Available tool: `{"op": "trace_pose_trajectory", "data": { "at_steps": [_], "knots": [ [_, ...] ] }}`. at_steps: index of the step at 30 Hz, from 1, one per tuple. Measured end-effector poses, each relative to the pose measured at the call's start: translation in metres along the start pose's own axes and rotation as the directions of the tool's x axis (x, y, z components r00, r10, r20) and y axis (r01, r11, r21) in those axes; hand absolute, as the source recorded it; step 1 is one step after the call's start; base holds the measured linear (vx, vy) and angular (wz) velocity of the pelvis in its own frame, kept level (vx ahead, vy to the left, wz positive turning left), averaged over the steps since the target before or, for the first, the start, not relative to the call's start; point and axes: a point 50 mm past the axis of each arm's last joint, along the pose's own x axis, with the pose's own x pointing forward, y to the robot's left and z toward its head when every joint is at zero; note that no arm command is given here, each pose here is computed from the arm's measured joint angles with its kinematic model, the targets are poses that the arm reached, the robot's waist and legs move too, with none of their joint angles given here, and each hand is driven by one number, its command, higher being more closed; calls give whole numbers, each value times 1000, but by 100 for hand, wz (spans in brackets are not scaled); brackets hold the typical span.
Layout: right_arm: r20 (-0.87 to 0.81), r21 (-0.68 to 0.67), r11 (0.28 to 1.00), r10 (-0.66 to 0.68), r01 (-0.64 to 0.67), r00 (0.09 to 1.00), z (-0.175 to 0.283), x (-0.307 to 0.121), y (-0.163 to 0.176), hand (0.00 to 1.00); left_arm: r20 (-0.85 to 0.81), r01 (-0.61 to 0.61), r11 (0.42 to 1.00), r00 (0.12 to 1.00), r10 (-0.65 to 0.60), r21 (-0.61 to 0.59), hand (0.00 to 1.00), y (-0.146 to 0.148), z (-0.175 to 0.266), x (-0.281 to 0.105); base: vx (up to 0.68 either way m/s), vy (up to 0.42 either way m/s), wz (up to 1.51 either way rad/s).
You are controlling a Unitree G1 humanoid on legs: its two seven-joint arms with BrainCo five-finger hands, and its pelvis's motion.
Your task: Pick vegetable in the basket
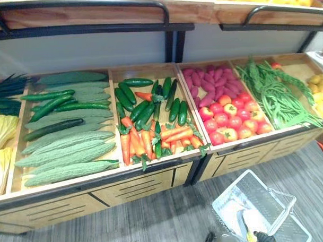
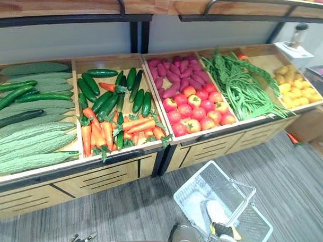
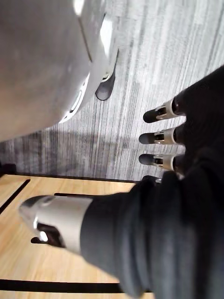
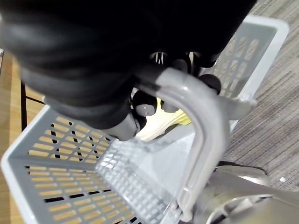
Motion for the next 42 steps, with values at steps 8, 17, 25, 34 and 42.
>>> {"op": "trace_pose_trajectory", "data": {
  "at_steps": [8, 17, 25, 34, 42],
  "knots": [
    [-22, 3, 1000, -9, 9, 1000, 1, 2, -10, 100, -45, 13, 998, 999, -15, -58, 0, -14, -15, -5, 183, -299, 47],
    [-60, -15, 999, -43, 42, 997, -7, 2, -21, 100, -47, -13, 999, 999, 11, -37, 0, -11, -16, -5, 107, 24, 31],
    [-31, -19, 996, -89, 89, 996, -7, 1, -28, 100, 396, -121, 934, 918, -24, 336, 0, -38, 57, -15, 1, 56, -5],
    [-30, -10, 989, -147, 146, 989, -15, -2, -39, 100, 804, -102, 910, 515, -298, 402, 0, -93, 121, -97, -79, 10, -9],
    [-55, -12, 985, -175, 175, 983, -24, -6, -50, 100, 798, 16, 817, 201, -568, 577, 0, -125, 132, -150, -50, 8, -21]
  ]
}}
